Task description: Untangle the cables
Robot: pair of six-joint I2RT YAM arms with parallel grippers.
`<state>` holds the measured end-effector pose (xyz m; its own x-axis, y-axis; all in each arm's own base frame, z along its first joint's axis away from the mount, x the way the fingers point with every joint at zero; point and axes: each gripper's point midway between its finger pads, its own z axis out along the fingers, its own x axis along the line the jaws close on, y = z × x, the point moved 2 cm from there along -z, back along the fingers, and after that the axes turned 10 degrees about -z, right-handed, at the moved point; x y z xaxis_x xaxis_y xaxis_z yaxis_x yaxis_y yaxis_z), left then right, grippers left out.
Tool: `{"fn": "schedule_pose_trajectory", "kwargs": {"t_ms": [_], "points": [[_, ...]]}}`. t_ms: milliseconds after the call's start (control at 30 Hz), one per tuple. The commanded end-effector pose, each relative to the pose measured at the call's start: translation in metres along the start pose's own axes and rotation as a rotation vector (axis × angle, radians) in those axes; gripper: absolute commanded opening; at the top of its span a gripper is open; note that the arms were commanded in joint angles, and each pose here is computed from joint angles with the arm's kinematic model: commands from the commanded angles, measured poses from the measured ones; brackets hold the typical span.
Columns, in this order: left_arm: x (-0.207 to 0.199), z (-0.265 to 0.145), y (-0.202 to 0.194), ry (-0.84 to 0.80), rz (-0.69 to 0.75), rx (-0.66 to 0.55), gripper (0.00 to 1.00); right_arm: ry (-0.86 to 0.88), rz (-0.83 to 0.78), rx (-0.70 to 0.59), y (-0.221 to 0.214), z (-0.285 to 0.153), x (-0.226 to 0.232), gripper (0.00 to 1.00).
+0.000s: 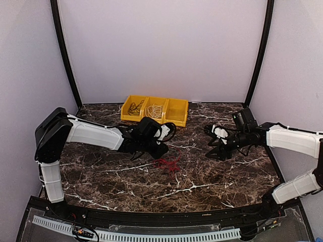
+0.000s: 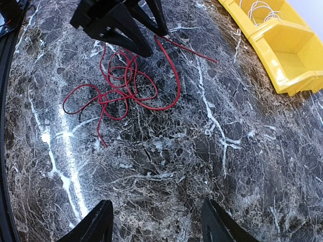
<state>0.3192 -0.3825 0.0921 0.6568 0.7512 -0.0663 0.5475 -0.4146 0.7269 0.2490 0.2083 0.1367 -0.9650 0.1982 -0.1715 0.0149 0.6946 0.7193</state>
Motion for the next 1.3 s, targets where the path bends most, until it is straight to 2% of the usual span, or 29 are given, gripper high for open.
{"fn": "schedule_pose_trajectory", "kwargs": {"t_ms": [0, 67, 133, 167, 233, 300, 433, 600, 767, 1000, 1167, 1267], "points": [[0.004, 0.007, 0.024, 0.071, 0.076, -0.041, 0.42, -0.005, -0.009, -0.014, 0.003, 0.0, 0.001, 0.62], [0.009, 0.012, 0.027, 0.11, 0.082, -0.046, 0.37, -0.006, -0.011, -0.013, 0.003, 0.0, 0.0, 0.62], [0.012, 0.016, 0.03, 0.133, 0.091, -0.055, 0.27, -0.005, -0.009, -0.015, 0.003, 0.0, 0.001, 0.62], [0.013, 0.017, 0.031, 0.143, 0.094, -0.058, 0.17, -0.003, -0.009, -0.019, 0.004, 0.0, 0.001, 0.62], [0.012, 0.015, 0.036, 0.143, 0.092, -0.066, 0.04, 0.003, -0.002, -0.038, 0.01, -0.001, -0.001, 0.61], [0.008, 0.008, 0.044, 0.117, 0.074, -0.081, 0.0, 0.009, 0.009, -0.087, 0.024, -0.003, -0.004, 0.61], [-0.003, -0.017, 0.061, 0.039, -0.014, -0.141, 0.0, -0.013, 0.042, -0.149, 0.053, 0.004, -0.021, 0.66], [-0.012, -0.053, 0.072, -0.076, -0.219, -0.228, 0.0, 0.051, 0.137, -0.119, 0.068, 0.043, -0.036, 0.69], [-0.014, -0.096, 0.076, -0.162, -0.36, -0.321, 0.0, 0.075, 0.183, -0.162, 0.085, 0.066, -0.054, 0.71], [-0.023, -0.137, 0.09, -0.27, -0.416, -0.382, 0.0, 0.24, 0.166, -0.286, 0.129, 0.083, -0.041, 0.75], [-0.028, -0.164, 0.103, -0.332, -0.444, -0.432, 0.0, 0.379, 0.173, -0.355, 0.152, 0.09, -0.021, 0.72], [-0.028, -0.18, 0.111, -0.355, -0.462, -0.472, 0.0, 0.379, 0.184, -0.331, 0.149, 0.097, -0.016, 0.69]]}}
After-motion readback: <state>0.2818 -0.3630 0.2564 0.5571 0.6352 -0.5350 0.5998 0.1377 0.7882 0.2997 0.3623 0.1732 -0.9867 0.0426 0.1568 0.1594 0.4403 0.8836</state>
